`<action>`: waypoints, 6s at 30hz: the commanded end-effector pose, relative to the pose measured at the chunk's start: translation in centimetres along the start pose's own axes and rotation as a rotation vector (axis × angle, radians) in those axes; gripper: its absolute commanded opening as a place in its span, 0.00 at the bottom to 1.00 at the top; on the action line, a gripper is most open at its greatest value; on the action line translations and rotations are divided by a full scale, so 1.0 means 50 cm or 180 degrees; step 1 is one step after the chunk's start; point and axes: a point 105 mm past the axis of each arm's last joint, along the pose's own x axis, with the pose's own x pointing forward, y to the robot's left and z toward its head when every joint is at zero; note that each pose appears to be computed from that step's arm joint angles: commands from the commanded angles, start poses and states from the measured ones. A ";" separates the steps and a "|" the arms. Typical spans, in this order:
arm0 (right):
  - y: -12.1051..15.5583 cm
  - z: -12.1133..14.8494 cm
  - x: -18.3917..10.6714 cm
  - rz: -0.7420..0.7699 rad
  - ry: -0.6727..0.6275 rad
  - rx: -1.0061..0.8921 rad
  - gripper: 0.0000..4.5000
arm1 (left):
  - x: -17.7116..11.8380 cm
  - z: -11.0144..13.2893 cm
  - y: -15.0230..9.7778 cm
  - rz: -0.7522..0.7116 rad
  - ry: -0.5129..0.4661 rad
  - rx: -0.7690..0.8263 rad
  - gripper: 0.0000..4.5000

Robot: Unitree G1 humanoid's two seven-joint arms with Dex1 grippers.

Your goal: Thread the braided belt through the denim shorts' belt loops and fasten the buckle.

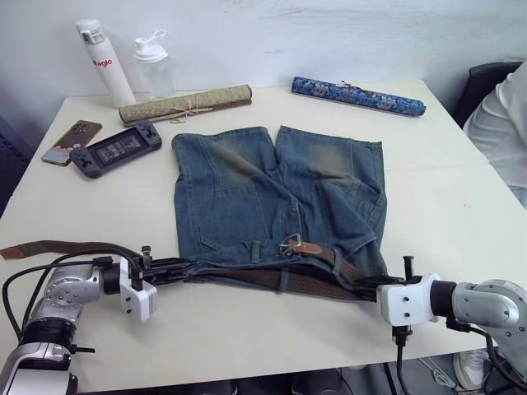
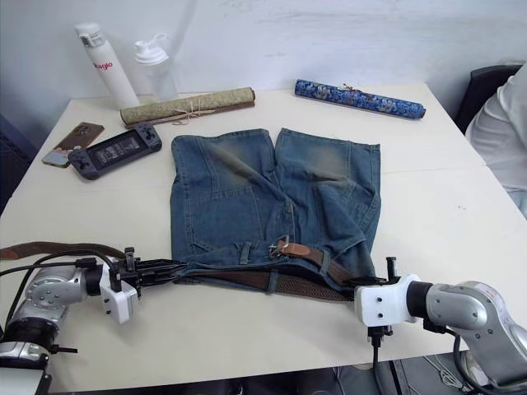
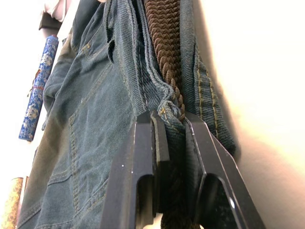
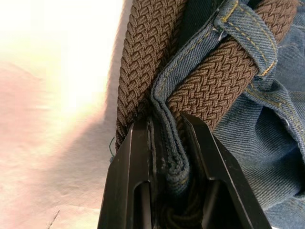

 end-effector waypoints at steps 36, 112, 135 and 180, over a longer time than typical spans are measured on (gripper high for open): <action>-0.082 0.104 -0.105 0.0239 -0.0669 0.1651 1.00 | -0.153 0.065 0.055 -0.0914 0.0090 -0.1975 0.81; -0.176 0.169 -0.071 -0.0629 -0.1712 0.2414 1.00 | -0.168 0.089 0.077 0.1555 -0.0492 -0.5320 0.81; -0.208 0.228 0.016 -0.0434 -0.1955 0.1790 1.00 | -0.096 0.105 -0.081 0.4046 -0.0437 -0.8039 0.81; -0.242 0.200 0.012 -0.0756 -0.1871 0.2004 1.00 | -0.201 -0.008 0.183 0.3330 0.1377 -0.2751 0.01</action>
